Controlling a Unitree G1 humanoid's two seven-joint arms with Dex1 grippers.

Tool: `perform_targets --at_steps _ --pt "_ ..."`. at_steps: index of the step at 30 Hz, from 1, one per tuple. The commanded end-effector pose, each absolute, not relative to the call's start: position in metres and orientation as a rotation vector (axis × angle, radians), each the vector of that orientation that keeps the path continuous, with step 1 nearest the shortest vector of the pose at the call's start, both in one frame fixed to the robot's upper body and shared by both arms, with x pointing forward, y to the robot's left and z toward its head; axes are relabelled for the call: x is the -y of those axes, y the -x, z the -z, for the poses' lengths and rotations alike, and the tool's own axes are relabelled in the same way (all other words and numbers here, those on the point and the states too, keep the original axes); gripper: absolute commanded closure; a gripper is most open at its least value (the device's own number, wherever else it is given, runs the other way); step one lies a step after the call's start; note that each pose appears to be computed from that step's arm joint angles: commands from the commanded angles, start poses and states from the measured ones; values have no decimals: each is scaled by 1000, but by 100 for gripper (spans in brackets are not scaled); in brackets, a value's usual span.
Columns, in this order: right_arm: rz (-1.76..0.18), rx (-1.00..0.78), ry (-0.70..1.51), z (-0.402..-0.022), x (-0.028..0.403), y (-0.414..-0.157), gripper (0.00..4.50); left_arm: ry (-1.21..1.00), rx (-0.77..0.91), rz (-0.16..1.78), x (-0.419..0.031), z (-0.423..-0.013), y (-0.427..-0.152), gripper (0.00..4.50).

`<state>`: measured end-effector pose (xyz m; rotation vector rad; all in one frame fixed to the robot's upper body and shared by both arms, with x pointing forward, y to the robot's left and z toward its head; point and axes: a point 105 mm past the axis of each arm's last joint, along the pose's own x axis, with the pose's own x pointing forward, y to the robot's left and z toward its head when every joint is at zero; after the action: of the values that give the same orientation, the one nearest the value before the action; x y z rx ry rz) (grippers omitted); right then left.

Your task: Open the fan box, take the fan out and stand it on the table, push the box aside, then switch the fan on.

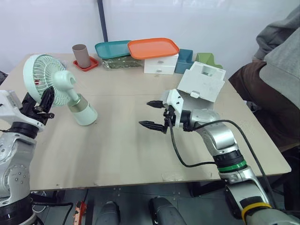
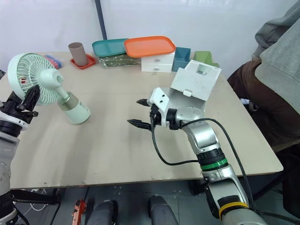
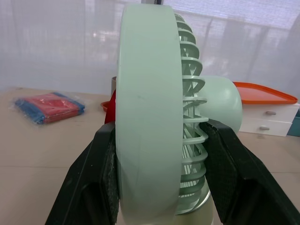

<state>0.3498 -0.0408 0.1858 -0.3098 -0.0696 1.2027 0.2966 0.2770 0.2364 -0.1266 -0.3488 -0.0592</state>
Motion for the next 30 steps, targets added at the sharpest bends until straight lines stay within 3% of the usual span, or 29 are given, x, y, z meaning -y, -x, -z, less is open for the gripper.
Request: perform_targets --at_steps 1,10,30 --pt "-1218 133 325 -209 23 -352 0 78 461 166 -242 -268 -290 257" --pt "-1209 128 311 -236 -14 -360 0 93 466 270 -205 -273 -299 257" --pt "-1159 58 246 -238 -76 -358 0 44 400 370 -202 -281 -305 257"
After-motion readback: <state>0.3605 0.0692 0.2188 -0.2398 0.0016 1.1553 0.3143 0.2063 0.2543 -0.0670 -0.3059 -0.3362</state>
